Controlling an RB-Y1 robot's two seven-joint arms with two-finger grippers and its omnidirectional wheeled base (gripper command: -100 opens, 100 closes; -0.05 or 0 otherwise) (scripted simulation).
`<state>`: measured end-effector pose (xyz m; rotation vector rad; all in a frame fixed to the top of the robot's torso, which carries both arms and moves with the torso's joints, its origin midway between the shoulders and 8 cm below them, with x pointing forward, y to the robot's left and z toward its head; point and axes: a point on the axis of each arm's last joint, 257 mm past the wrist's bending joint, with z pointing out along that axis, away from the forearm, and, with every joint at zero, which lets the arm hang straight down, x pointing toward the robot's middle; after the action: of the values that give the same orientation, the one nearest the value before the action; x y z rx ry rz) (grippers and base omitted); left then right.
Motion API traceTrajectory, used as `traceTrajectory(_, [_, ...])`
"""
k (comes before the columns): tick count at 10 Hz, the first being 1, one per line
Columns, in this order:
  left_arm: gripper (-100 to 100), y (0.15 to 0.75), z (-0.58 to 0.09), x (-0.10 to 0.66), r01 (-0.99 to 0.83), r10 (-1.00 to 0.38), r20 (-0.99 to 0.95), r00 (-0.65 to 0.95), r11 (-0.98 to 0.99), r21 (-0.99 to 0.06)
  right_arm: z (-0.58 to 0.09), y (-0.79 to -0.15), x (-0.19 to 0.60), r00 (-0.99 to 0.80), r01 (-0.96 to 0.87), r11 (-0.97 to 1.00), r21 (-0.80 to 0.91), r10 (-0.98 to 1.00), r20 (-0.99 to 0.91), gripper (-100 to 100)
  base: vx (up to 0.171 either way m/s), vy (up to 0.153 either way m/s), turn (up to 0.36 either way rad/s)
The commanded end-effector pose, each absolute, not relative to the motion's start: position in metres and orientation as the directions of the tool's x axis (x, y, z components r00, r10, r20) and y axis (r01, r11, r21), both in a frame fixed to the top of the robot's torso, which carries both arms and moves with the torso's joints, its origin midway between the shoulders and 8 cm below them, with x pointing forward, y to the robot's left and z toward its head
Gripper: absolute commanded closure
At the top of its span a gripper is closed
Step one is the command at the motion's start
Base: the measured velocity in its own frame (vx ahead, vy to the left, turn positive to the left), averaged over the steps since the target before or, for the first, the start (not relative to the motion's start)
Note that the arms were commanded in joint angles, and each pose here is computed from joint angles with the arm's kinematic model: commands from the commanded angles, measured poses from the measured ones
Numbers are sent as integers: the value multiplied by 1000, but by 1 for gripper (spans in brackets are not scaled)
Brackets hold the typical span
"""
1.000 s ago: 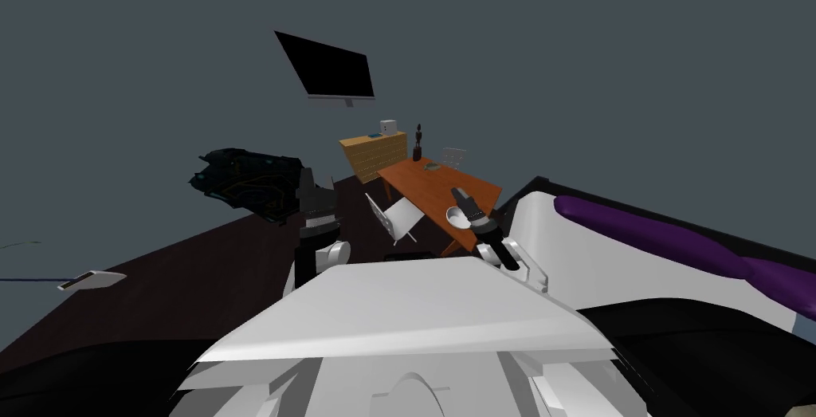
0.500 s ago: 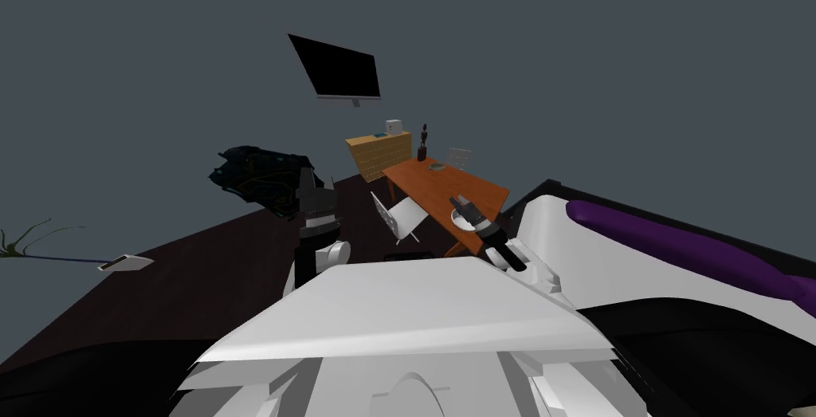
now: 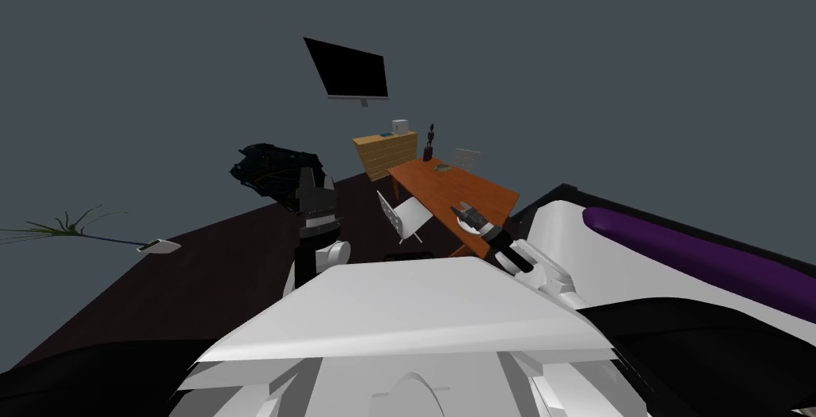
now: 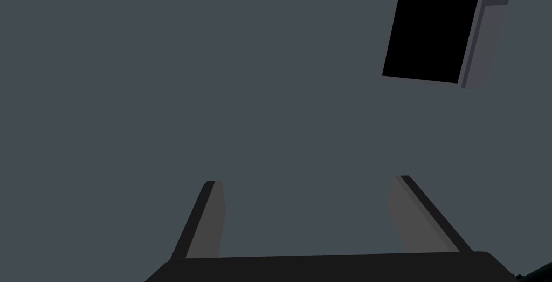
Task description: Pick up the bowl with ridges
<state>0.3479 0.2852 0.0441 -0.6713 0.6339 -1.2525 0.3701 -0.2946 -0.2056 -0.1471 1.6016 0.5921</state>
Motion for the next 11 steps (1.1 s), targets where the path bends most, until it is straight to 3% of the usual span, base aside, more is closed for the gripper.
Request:
traceTrajectory(1, [0,285,44,348,632,-978,-65,198,178,-754,-224,-309,366,-169,-425,872,244,189,-967,-100,6,44,53])
traceTrajectory(6, [0,285,44,348,632,-978,-65,198,178,-754,-268,-343,354,-256,-415,899,137,29,-966,-100,6,32,75])
traceTrajectory(11, [0,285,44,348,632,-978,-65,198,178,-754,-341,-417,312,-415,-434,899,-63,-262,-871,-100,16,58,131])
